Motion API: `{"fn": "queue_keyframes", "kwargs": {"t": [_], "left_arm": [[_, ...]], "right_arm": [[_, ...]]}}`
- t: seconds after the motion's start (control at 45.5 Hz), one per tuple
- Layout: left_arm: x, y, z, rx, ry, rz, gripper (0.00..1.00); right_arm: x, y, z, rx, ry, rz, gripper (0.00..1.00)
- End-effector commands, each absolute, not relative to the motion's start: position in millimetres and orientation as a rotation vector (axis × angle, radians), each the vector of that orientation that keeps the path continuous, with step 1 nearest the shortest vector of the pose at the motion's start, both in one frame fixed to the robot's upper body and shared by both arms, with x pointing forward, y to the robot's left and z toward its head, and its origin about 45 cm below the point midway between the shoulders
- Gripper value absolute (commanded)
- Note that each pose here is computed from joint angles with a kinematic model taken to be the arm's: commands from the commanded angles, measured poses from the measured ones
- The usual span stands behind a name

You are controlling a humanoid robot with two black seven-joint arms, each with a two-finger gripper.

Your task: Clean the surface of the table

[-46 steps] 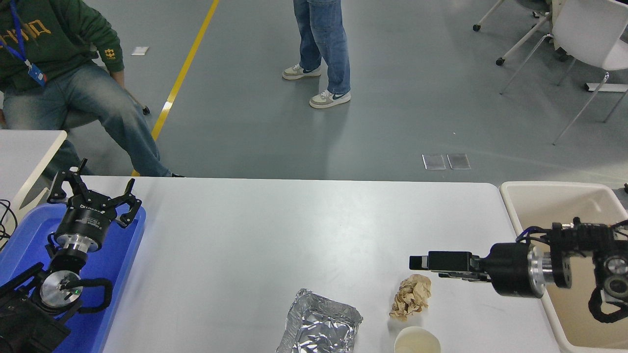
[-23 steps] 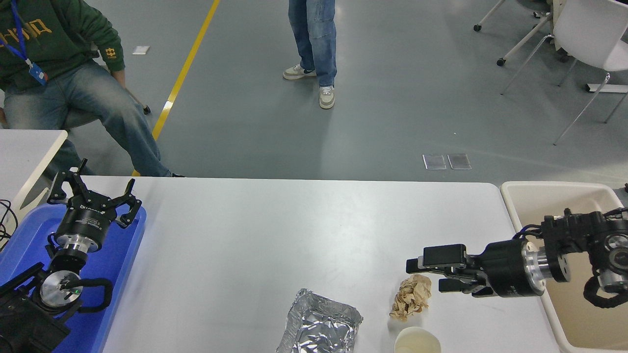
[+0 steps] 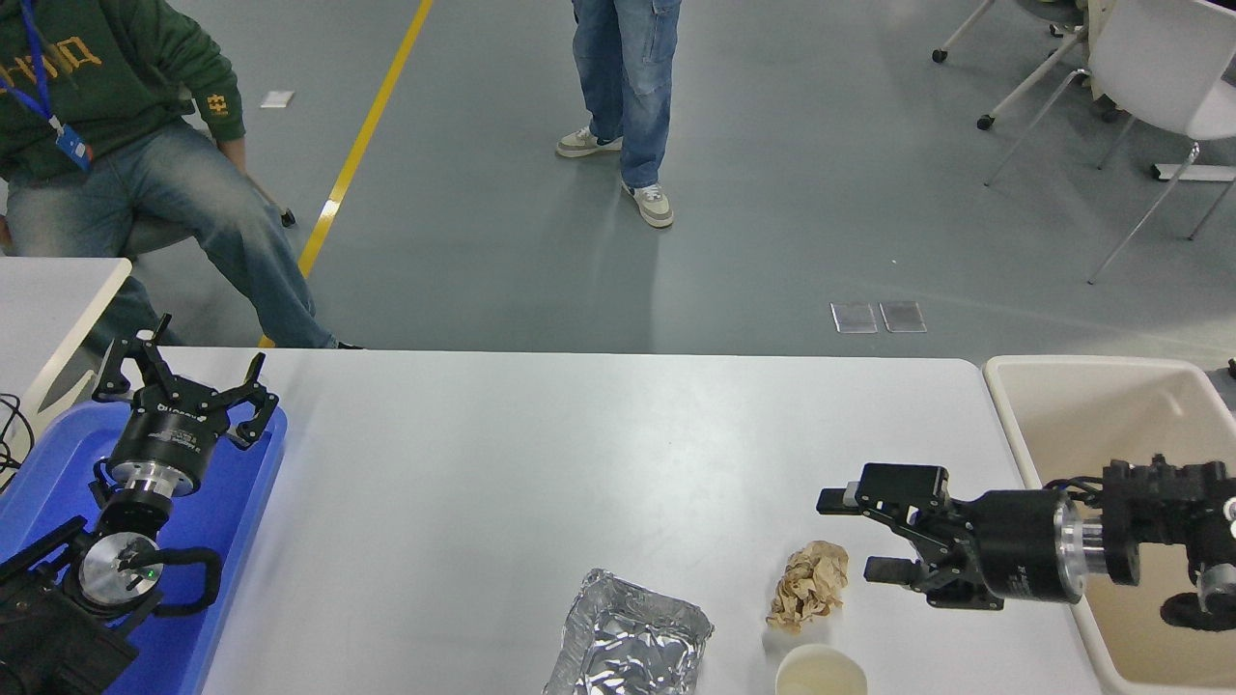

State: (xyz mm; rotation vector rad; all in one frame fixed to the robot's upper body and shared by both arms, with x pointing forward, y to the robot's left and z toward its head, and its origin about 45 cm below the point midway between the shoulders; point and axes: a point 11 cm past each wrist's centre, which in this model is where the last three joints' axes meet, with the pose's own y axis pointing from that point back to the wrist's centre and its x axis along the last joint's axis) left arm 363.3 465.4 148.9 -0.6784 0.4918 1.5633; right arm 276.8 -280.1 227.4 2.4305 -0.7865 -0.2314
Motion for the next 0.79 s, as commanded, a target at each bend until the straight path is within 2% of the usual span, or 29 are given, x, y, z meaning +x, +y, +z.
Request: {"fn": "queue_keyframes", "kwargs": {"t": [0.0,0.176,0.484,0.527,0.549,0.769], "left_arm": [[363.2,465.3,148.7,-0.677,0.493,1.563,1.00],[363.2,465.4,148.8,-0.679,0.492,1.564,1.00],[363.2,465.3,148.7,-0.677,0.493,1.563,1.00],[363.9,464.7,149.4,-0.679,0.492,1.561,1.00],[363.2,465.3,148.7,-0.677,0.493,1.563,1.00],[363.7,465.3,149.4,-0.680,0.491,1.563,1.00]], "right_arm": [[286.1,-293.3,237.5,2.419,-0.965,-0.290,1.00],[292.5,-312.7,229.5,2.200,-0.982,-0.124,1.00],[315.4,-252.6,237.3,2.171,-0.777,0.106,1.00],[315.3,-250.9,235.8,2.141,-0.733,0.158,1.00],[315.5,-250.6,235.7,2.126,-0.710,0.190,1.00],[307.5,-230.7,214.1,1.977,-0.437,0.513,1.00]]}}
